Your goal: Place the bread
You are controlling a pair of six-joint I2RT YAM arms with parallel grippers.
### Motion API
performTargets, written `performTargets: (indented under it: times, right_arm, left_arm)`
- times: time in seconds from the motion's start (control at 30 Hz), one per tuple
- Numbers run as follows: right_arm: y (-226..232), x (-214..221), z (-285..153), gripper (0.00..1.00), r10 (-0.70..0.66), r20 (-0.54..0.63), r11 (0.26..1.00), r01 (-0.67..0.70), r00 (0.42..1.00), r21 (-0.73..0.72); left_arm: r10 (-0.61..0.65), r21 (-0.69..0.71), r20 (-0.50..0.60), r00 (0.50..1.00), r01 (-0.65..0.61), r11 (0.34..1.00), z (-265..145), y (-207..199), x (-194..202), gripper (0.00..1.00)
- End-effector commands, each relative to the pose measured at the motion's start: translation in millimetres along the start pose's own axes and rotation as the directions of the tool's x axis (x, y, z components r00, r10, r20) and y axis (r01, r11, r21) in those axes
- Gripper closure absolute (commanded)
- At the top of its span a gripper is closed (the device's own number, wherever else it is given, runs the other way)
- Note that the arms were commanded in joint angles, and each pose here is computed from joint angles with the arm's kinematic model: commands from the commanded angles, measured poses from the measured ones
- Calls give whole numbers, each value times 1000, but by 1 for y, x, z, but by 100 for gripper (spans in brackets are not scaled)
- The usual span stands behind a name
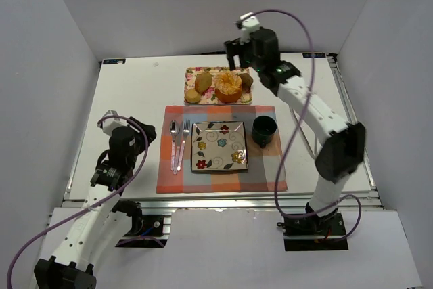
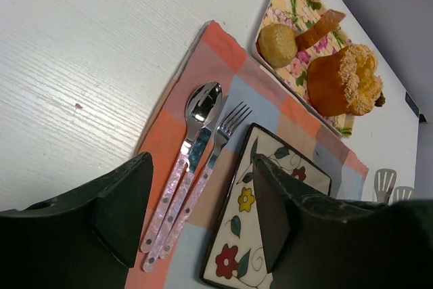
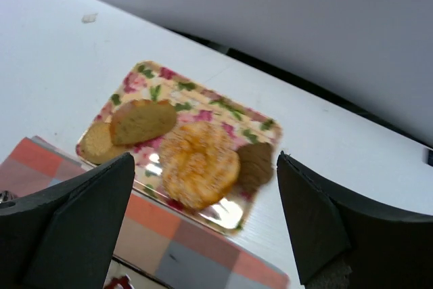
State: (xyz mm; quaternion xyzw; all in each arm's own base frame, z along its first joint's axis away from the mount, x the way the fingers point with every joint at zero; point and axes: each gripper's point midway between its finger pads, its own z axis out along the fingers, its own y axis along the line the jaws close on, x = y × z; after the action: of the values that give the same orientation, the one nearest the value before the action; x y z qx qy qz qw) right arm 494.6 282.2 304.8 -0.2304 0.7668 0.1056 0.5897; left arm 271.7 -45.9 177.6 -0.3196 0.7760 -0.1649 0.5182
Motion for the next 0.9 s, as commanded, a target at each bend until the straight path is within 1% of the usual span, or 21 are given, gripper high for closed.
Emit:
performTargets:
  times: [0.0,0.07,0.1,0.17,0.2,0.23,0.27,0.3,0.33,0.37,0.4,0.43,0.47,0.5,0.53,0.57,0.6,0.63,0.67,0.7,0.87]
  right_arm:
    - [-60,13,-44,11,11,-18,988,-8,1000,157]
    - [-81,31,-61,11,14,-51,989,-6,999,150]
    - [-108,47,-79,11,24,-80,983,-9,996,185]
    - [-118,66,-99,11,5,-100,995,5,995,103]
    - [-144,89,-124,12,-12,-129,993,27,992,118]
    - [-139,96,-135,13,-29,-111,999,32,993,19]
    - [-146,107,-145,15,-39,-122,999,41,992,10]
    - [-168,118,-166,22,-25,-136,998,33,990,60]
    - [-164,140,-173,29,-20,-164,1000,24,986,18]
    - [-180,154,-187,37,13,-181,999,-5,983,46]
    - [-180,164,-196,57,36,-199,999,-29,979,39]
    - [-178,182,-201,68,64,-222,998,-60,973,24]
    - [-185,197,-213,89,108,-255,994,-100,961,45]
    - [-191,206,-217,93,131,-266,991,-117,955,67]
    - [-188,224,-223,92,175,-307,984,-162,936,66]
    - [-194,237,-231,85,205,-325,979,-186,923,87]
    - [-190,258,-237,49,231,-378,973,-217,897,81]
    - [-189,272,-238,20,260,-413,965,-244,873,91]
    - [-186,282,-240,20,271,-438,962,-258,857,91]
    - [-183,288,-242,11,275,-458,960,-267,845,83]
    - [-182,312,-241,11,320,-471,947,-289,822,141]
  left_arm:
    - [-10,46,32,999,8,999,-2,-17,-16,30]
    - [-2,49,29,1000,1,999,-1,-19,-16,30]
    - [-1,55,30,1000,0,999,-1,-20,-17,30]
    - [-3,59,30,1000,1,998,0,-21,-16,30]
    - [-3,63,27,1000,1,998,1,-22,-15,30]
    - [-2,64,24,1000,1,998,2,-22,-14,30]
    - [0,70,18,1000,-1,998,3,-23,-13,30]
    - [-2,77,19,1000,0,997,4,-25,-13,30]
    - [-2,79,17,1000,0,997,4,-25,-13,30]
    - [-2,83,17,1000,1,997,5,-26,-13,30]
    - [-4,95,15,1000,3,996,5,-29,-12,30]
    - [-4,97,13,1000,3,995,6,-29,-12,30]
    - [0,104,8,1000,0,995,7,-31,-11,30]
    - [0,106,7,1000,-1,994,7,-31,-11,30]
    - [3,108,3,1000,-3,994,7,-32,-10,30]
    - [3,112,4,1000,-4,994,7,-33,-11,30]
    - [3,116,4,1000,-3,993,7,-33,-10,30]
    - [1,122,6,1000,-2,993,7,-34,-11,30]
    - [0,123,4,1000,0,992,7,-34,-10,31]
    - [-1,128,4,1000,0,992,6,-35,-10,31]
    - [-11,140,-4,1000,12,990,5,-34,-6,31]
